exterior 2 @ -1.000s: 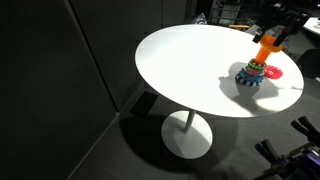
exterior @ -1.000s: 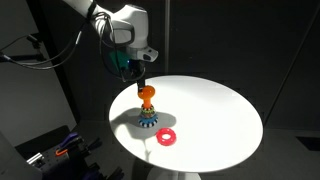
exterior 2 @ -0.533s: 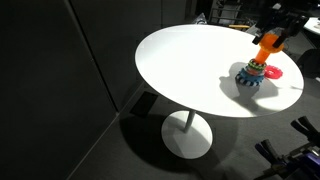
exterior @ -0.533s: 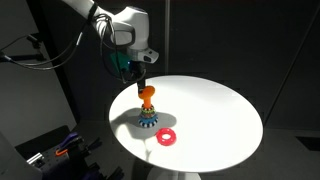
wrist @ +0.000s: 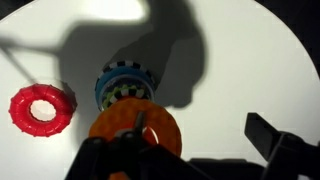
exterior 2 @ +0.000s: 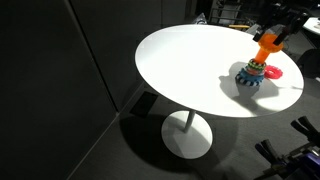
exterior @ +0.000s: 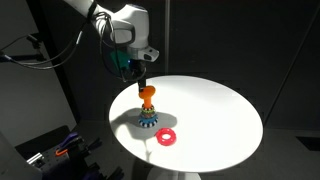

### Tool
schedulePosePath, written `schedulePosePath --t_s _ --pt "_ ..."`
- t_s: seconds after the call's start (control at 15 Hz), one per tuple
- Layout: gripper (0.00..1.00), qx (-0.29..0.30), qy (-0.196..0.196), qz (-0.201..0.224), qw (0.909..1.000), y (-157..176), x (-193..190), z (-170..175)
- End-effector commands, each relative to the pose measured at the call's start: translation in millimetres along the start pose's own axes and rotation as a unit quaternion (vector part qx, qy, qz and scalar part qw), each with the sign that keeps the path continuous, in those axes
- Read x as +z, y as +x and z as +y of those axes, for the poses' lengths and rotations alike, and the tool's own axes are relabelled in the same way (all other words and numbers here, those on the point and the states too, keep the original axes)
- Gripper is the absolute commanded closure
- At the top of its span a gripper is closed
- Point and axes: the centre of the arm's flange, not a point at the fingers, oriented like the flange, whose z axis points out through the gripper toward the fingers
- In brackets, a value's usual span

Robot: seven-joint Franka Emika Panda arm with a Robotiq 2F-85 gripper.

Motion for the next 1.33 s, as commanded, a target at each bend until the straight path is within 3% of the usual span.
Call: schedulePosePath --t_s 0.0,1.27 --pt "0.0 0.003 0.016 0.018 0.9997 -0.2 -18.6 1.3" --pt "0.0 0.038 0.009 0.095 0.9947 32.7 -22.2 10.6"
